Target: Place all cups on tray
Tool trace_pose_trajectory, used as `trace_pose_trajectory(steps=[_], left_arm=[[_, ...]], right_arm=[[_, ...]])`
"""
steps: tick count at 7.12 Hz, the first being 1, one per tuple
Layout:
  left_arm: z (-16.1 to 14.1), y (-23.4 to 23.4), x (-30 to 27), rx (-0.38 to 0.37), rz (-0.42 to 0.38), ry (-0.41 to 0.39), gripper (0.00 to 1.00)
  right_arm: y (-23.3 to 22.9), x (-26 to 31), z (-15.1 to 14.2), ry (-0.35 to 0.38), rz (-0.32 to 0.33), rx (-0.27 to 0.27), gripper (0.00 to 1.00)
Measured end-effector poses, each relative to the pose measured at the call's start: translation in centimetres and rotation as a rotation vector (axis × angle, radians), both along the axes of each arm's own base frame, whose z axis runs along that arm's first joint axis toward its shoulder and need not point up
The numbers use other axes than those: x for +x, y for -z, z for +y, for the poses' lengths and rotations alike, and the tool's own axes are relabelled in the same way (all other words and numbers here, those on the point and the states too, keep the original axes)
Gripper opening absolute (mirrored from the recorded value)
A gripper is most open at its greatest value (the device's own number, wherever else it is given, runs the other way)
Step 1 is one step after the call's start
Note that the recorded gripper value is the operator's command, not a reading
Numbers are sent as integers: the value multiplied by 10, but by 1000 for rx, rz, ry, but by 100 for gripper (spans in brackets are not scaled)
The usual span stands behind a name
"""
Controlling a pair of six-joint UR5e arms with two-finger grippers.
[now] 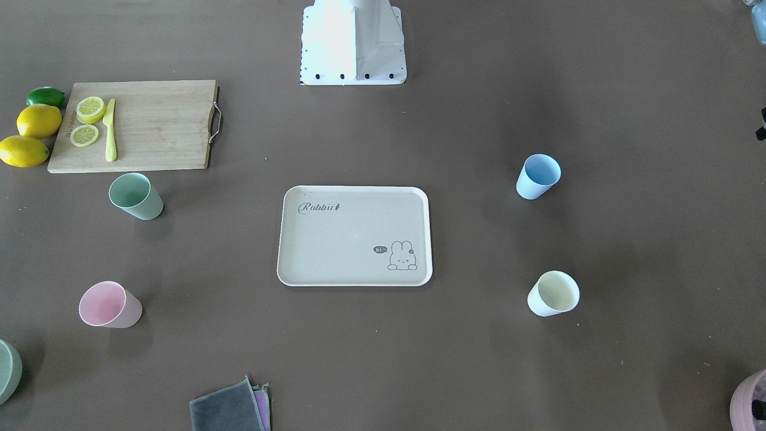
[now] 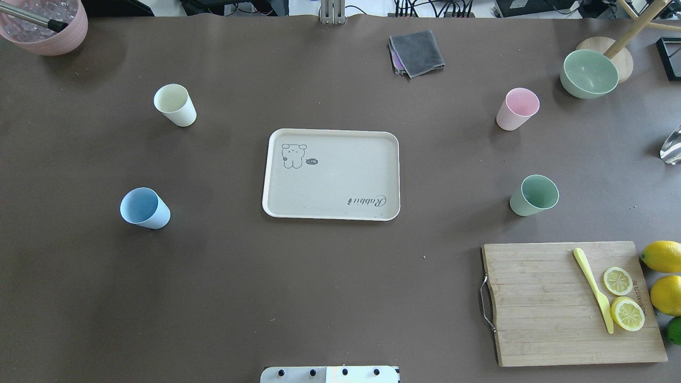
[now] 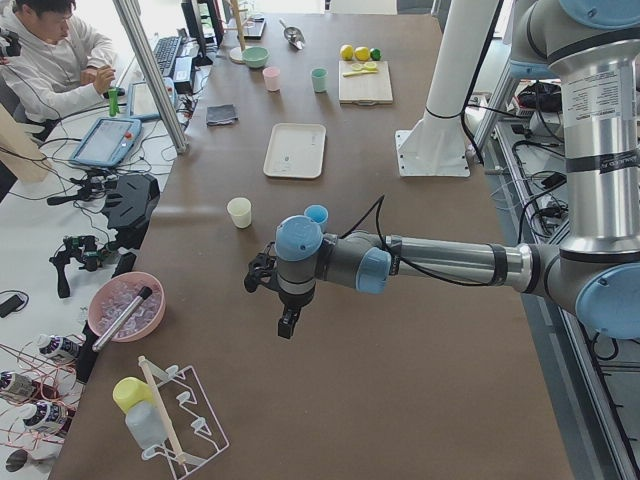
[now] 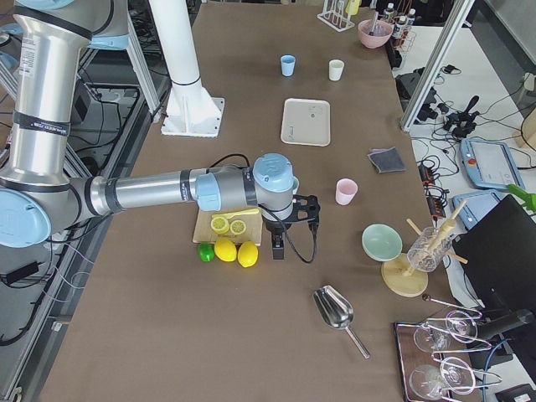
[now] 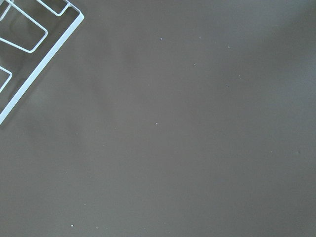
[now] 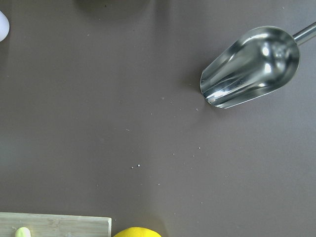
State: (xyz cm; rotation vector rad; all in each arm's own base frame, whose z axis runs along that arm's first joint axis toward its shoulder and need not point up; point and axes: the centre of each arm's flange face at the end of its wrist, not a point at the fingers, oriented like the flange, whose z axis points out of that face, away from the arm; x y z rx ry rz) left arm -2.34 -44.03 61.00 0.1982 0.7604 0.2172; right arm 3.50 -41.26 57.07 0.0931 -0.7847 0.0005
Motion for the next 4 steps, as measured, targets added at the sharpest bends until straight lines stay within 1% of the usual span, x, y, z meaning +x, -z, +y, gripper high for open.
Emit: trace_pose_trajectory(steps=[4], left_arm=[[4, 1, 0, 12, 1, 2, 98]], right_arm=[[-1, 0, 0, -5, -2, -6, 100]])
